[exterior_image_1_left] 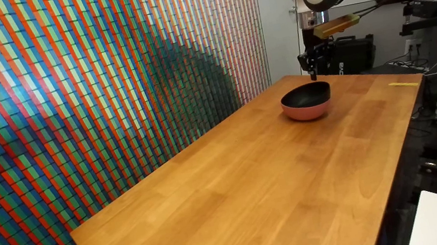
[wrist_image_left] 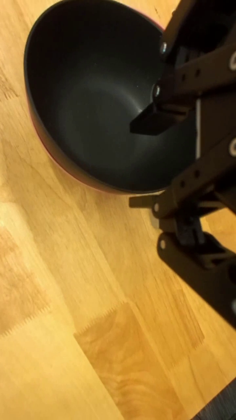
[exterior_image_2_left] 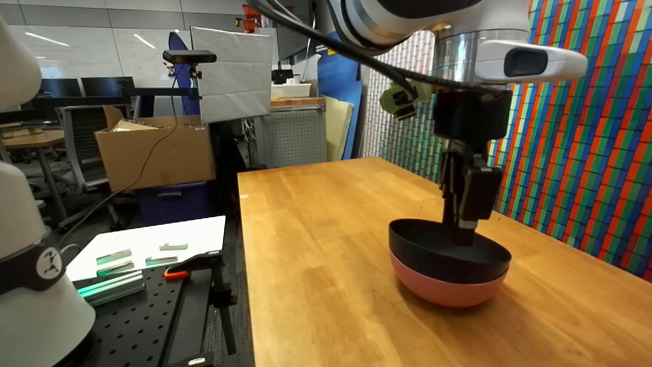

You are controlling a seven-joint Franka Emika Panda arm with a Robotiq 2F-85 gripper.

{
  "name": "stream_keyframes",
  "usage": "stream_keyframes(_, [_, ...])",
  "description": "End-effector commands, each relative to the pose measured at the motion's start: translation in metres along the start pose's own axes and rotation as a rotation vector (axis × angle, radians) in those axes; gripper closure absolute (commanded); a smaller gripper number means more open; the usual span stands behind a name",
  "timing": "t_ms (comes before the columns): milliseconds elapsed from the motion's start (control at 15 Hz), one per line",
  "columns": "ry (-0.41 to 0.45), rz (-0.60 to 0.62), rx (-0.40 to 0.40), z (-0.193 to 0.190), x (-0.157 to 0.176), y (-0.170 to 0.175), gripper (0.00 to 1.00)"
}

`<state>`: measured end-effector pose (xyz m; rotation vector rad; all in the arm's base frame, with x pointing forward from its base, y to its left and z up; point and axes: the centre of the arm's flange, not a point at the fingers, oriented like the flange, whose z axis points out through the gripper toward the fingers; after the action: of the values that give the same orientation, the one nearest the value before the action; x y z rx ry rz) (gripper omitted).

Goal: Put the black bowl on top of the pink bowl

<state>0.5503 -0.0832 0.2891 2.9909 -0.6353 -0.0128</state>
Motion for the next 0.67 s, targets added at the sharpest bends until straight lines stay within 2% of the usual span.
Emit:
stream_keyframes(0, [0.021,-0.005,0.031,-0.032,-0.001,0.007,0.15])
stream_keyframes(133, [0.054,-0.019,0.039,-0.055,-0.005,0.005,0.02])
stream_keyframes(200, [0.075,-0.037,0.041,-0.069,-0.009,0.001,0.00])
stream_keyframes(600, [0.143,-0.196,0.066,-0.155,-0.036,-0.023,0.00])
